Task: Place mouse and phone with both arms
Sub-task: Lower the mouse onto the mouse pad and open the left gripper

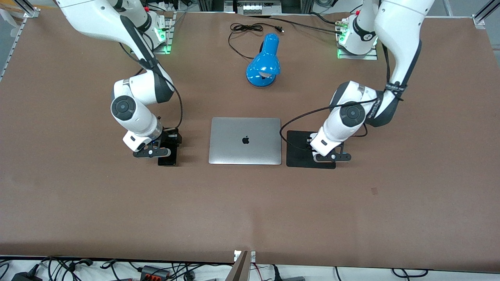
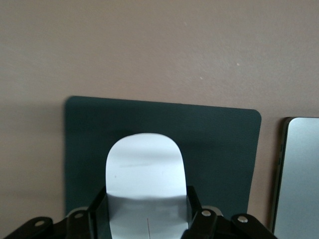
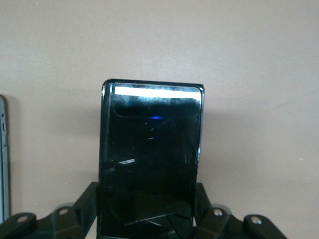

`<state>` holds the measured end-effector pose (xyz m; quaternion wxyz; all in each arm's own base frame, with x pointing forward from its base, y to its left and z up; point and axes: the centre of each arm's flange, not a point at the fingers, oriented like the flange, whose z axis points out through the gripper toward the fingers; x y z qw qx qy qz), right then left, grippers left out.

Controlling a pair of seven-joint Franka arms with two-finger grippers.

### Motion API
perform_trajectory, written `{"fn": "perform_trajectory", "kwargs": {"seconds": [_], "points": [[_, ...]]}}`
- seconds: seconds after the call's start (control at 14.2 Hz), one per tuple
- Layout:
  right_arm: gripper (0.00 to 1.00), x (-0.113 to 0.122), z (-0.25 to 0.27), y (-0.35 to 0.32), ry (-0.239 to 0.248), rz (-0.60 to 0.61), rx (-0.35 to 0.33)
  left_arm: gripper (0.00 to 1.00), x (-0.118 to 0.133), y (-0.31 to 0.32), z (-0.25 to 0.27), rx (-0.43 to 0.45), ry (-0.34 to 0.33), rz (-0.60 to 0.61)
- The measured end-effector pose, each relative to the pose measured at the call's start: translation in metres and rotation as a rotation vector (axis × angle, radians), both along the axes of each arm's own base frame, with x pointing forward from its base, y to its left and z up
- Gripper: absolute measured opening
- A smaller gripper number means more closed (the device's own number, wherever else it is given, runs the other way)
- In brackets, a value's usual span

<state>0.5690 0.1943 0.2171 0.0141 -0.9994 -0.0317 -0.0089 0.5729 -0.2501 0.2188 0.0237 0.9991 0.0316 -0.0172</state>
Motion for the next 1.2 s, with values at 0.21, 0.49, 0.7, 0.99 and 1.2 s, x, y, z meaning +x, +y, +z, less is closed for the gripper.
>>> {"fn": "perform_trajectory", "kwargs": {"seconds": [0.21,0.49,0.7,0.99,1.2], "points": [[0.78,-0.007,-0.012,0.021,-0.003,-0.011,0.004,0.63,-0.008,-0.012,-0.03,-0.005,0.008,0.019],[0.78,-0.016,-0.021,0.046,-0.006,0.021,0.008,0.63,-0.006,-0.01,-0.038,-0.007,0.003,0.026],[0.78,-0.021,-0.025,0.055,-0.008,0.035,0.01,0.87,0.0,-0.01,-0.03,-0.016,-0.019,0.03],[0.78,-0.022,-0.03,0.056,-0.001,0.036,0.007,1.0,0.015,0.0,0.019,-0.003,-0.033,0.043],[0.78,-0.022,-0.034,0.056,0.003,0.037,0.006,1.0,0.037,0.037,0.087,0.036,0.018,-0.01]]}}
